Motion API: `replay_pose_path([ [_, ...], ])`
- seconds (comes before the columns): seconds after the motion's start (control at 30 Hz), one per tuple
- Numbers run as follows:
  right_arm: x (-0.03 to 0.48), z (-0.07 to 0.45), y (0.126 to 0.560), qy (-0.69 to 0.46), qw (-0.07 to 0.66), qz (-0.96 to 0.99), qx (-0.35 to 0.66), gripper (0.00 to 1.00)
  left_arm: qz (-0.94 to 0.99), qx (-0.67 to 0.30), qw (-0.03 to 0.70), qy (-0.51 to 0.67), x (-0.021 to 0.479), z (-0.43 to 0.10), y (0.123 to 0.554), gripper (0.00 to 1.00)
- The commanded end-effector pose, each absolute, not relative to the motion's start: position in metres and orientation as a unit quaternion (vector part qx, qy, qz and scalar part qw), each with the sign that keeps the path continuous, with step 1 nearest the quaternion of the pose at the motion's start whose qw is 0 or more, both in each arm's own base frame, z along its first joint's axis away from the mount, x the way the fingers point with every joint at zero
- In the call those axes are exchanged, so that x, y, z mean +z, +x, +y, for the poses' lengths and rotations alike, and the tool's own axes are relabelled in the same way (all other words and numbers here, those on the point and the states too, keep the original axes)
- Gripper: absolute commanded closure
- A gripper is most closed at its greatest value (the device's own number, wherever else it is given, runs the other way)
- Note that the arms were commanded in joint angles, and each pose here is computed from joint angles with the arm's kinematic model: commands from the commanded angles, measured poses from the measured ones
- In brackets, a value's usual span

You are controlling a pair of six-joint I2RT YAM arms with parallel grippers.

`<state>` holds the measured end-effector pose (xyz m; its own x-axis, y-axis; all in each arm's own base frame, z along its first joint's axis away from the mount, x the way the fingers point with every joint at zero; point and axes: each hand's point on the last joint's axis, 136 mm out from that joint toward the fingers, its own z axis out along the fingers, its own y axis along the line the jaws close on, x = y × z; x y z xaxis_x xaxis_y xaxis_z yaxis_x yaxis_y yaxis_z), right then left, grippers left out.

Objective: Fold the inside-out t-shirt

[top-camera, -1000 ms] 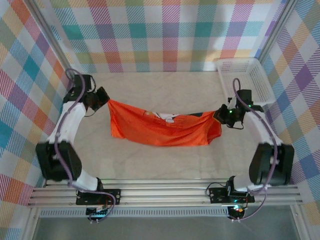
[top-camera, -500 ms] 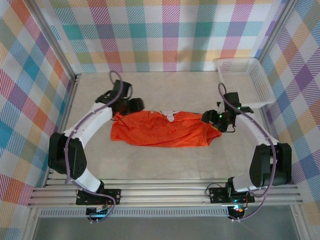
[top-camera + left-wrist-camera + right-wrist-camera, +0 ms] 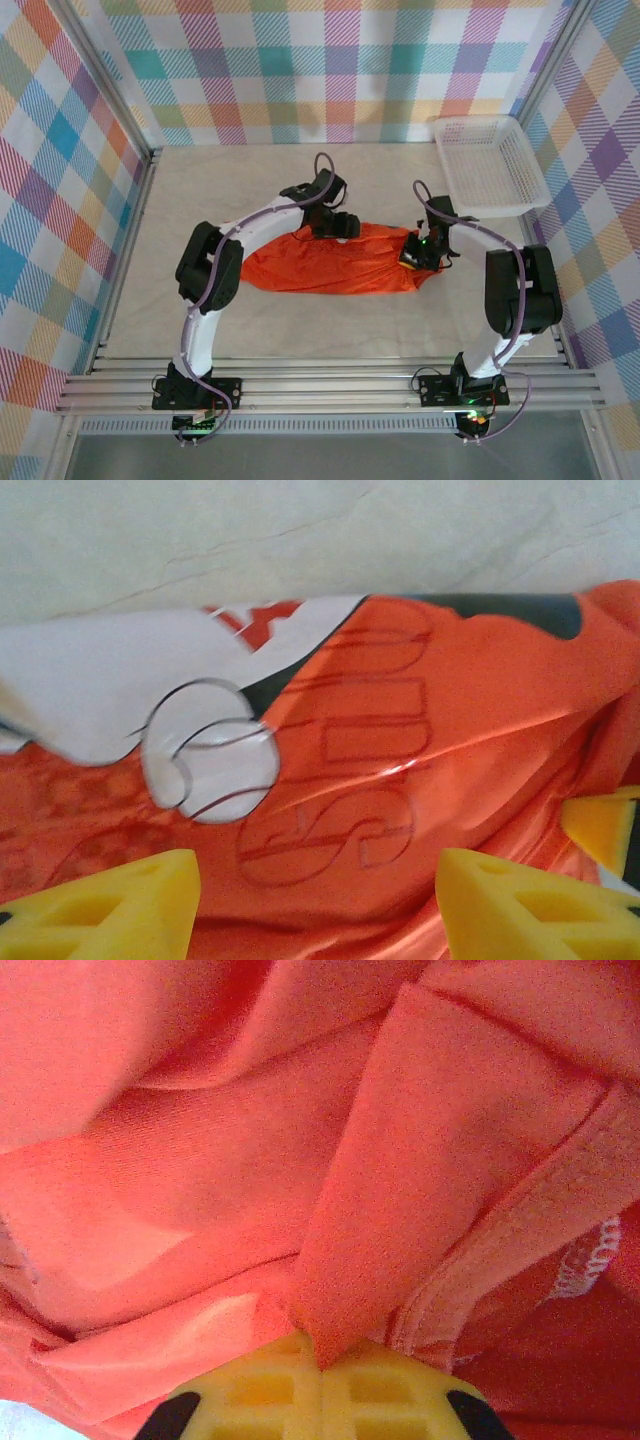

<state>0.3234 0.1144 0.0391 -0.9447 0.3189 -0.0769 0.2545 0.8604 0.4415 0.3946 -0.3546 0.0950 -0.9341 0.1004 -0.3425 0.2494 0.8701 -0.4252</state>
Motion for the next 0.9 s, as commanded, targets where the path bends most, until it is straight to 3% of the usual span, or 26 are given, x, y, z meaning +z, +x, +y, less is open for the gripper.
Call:
replay_pose_path([
  [0.0, 0.052, 0.112, 0.298, 0.132, 0.086, 0.964, 0.213, 1.00, 0.946, -0.265, 0.140, 0.126, 0.111, -0.383, 0.380, 0.36],
  [0.27, 0.043, 0.102, 0.231, 0.160, 0.094, 0.956, 0.228, 1.00, 0.933, -0.296, 0.100, 0.182, 0.103, -0.421, 0.347, 0.35],
  [0.47, 0.031, 0.100, 0.226, 0.167, 0.085, 0.957, 0.221, 1.00, 0.936, -0.272, 0.070, 0.213, 0.074, -0.431, 0.329, 0.34],
  [0.7, 0.039, 0.098, 0.228, 0.163, 0.102, 0.957, 0.217, 1.00, 0.947, -0.211, 0.099, 0.220, 0.044, -0.429, 0.348, 0.27],
  [0.77, 0.040, 0.098, 0.228, 0.163, 0.102, 0.957, 0.218, 1.00, 0.951, -0.185, 0.106, 0.223, 0.035, -0.428, 0.353, 0.31],
  [0.83, 0.042, 0.099, 0.229, 0.161, 0.103, 0.957, 0.221, 1.00, 0.955, -0.163, 0.110, 0.224, 0.030, -0.425, 0.358, 0.46],
  [0.87, 0.042, 0.099, 0.229, 0.161, 0.102, 0.956, 0.221, 1.00, 0.956, -0.152, 0.116, 0.223, 0.030, -0.422, 0.360, 0.60],
])
